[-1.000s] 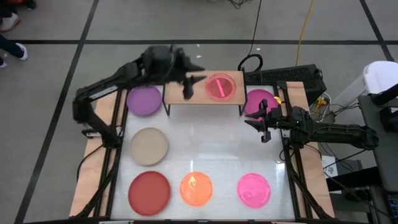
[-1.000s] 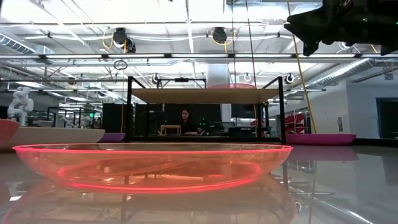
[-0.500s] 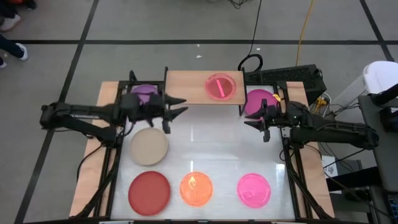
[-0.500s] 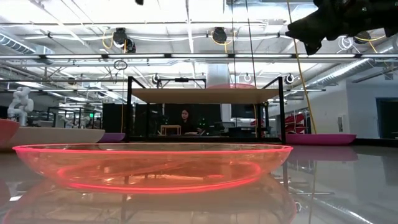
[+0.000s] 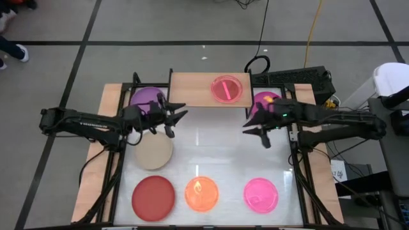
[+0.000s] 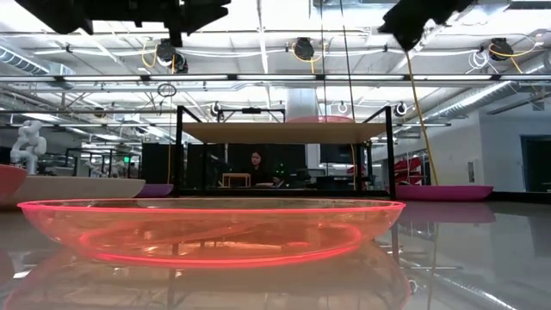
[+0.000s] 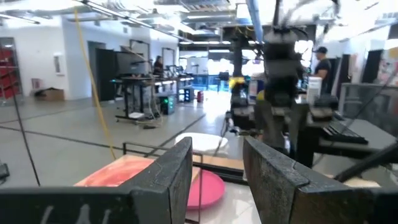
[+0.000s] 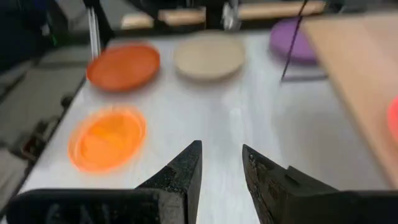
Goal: Place and stack plates onto a shelf
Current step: Stack the small pink plate on top of the other small pink plate on the shelf
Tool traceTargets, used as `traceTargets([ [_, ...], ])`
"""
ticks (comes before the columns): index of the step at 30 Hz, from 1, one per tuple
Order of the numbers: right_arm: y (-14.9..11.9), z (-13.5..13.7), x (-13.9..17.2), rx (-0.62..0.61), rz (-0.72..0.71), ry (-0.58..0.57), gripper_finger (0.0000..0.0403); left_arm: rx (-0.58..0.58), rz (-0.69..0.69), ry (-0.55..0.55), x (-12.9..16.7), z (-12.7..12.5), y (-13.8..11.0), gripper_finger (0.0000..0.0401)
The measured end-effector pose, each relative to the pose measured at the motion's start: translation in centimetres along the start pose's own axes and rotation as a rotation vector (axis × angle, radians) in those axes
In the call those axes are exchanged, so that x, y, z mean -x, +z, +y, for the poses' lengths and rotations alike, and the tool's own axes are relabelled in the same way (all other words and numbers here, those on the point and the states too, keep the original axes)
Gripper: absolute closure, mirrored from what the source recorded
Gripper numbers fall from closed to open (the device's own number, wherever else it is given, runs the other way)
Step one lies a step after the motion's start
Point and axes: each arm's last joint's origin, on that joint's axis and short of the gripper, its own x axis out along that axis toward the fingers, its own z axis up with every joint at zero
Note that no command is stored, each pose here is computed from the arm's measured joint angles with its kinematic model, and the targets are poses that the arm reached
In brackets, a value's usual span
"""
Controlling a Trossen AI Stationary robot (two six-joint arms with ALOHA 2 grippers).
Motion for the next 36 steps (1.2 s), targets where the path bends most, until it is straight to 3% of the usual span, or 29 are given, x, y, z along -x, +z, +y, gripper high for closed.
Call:
traceTargets([
  [10,-3.7,0.8,-4.1,-0.033,0.443,0.051,0.0305,-0.002,0.012,-0.010,0.0,-0.2,-0.1,0.0254],
  [16,-6.5,1.8,-5.3,-0.106,0.560,0.074,0.0305,-0.002,0.013,-0.010,0.0,-0.2,-0.1,0.0254],
  [20,-9.1,2.5,-5.7,-0.177,0.648,0.184,0.0305,0.000,0.013,-0.006,0.0,-0.2,-0.1,0.0254],
  [28,-13.5,4.2,-6.6,-0.283,0.674,0.341,0.0305,0.001,0.011,-0.006,0.0,-0.2,-0.1,0.0254],
  [36,-15.7,5.0,-7.1,-0.331,0.616,0.382,0.0305,-0.005,0.009,-0.009,0.0,-0.2,-0.1,0.0254],
])
